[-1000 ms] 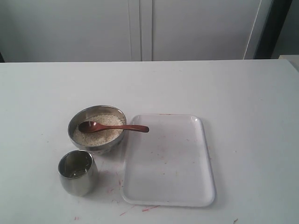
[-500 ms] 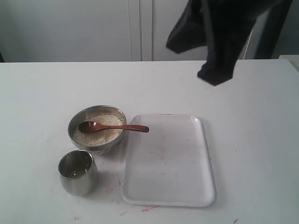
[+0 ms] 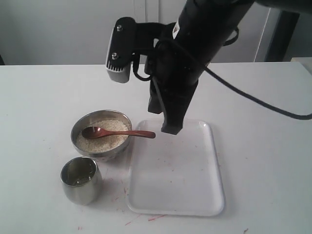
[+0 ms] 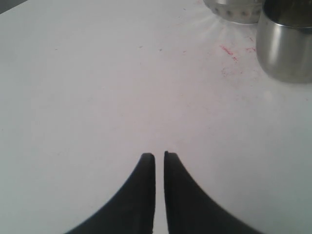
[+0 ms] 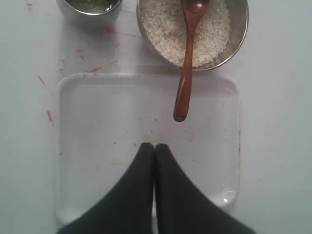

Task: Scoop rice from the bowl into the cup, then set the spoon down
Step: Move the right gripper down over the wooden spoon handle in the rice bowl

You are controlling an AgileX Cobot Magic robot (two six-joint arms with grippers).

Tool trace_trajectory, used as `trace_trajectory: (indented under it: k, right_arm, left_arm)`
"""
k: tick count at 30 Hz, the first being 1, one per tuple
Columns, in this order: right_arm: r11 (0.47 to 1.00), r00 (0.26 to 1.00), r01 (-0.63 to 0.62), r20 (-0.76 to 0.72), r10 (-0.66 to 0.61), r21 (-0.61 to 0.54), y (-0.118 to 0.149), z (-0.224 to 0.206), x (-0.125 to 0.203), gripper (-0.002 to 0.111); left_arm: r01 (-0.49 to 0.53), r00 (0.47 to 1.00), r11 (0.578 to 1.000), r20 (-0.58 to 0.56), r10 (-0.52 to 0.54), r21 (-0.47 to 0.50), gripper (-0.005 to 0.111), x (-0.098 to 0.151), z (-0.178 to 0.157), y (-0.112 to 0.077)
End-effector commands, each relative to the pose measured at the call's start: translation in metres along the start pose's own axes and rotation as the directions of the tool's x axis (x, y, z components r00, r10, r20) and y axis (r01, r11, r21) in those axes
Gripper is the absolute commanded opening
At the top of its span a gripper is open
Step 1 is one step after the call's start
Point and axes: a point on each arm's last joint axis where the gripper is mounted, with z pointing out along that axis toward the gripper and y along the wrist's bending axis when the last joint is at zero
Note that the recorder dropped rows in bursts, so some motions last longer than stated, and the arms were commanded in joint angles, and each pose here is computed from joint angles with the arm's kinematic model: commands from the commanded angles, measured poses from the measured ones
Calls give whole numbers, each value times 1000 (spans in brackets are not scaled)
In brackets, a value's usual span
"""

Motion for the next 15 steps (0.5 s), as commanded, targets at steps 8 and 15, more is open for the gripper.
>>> trace_trajectory:
  k: [8,15]
  right_arm:
    - [998,998,37,-48,-39,-44,-10,54,0,9]
    - [997,996,55,-60,-58,-49,-14,79,1,41]
  left_arm:
    - [11,998,1000,-61,-9,21,14,7,1,-2]
    - [11,998,1000,-61,-9,21,14,7,1,-2]
